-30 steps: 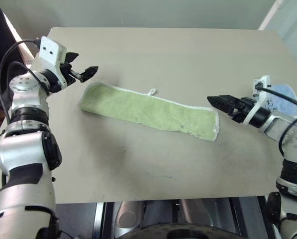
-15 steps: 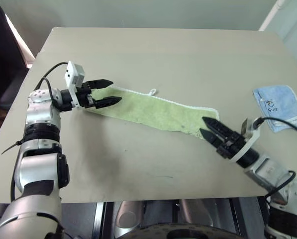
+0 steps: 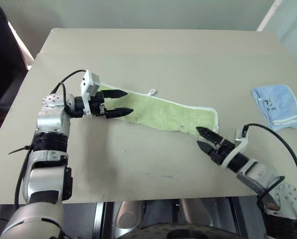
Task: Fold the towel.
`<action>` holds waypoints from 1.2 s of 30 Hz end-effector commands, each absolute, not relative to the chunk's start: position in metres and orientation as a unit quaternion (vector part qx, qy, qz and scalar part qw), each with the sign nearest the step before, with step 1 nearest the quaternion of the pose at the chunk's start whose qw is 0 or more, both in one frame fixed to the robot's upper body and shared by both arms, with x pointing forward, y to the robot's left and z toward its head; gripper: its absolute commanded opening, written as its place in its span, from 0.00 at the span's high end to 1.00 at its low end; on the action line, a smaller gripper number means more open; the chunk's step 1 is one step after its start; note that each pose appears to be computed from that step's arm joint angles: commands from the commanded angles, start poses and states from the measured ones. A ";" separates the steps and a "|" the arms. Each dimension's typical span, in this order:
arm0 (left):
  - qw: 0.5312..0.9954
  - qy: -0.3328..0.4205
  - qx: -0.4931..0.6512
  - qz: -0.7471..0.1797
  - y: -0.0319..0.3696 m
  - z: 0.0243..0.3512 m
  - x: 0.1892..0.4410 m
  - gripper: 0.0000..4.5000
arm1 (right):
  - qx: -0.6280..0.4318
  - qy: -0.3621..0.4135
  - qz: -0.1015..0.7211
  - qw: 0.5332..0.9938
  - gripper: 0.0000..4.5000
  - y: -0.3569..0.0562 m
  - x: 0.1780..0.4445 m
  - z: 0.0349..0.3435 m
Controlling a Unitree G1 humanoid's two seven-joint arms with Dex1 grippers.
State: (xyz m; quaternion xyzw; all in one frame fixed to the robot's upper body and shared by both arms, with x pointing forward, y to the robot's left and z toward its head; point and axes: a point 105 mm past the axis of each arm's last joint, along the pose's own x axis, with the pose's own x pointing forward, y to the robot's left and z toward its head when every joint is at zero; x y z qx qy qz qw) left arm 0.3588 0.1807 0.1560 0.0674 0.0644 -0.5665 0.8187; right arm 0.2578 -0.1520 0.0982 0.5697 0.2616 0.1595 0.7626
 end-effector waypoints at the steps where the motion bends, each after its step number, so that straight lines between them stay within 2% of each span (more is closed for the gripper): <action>1: 0.818 0.044 0.075 -0.569 0.176 0.164 0.359 0.00 | 0.589 0.238 0.104 0.765 0.01 -0.175 0.269 0.100; 16: 0.827 0.053 0.087 -0.553 0.186 0.160 0.360 0.00 | 0.590 0.212 0.092 0.774 0.01 -0.191 0.266 0.108; 22: 0.829 0.052 0.089 -0.550 0.187 0.161 0.363 0.00 | 0.586 0.205 0.106 0.777 0.01 -0.177 0.269 0.120; 26: 0.828 0.053 0.092 -0.550 0.187 0.162 0.364 0.00 | 0.578 0.205 0.114 0.782 0.19 -0.165 0.265 0.127; 36: 0.829 0.053 0.099 -0.547 0.187 0.162 0.368 0.00 | 0.579 0.189 0.093 0.788 0.95 -0.169 0.257 0.132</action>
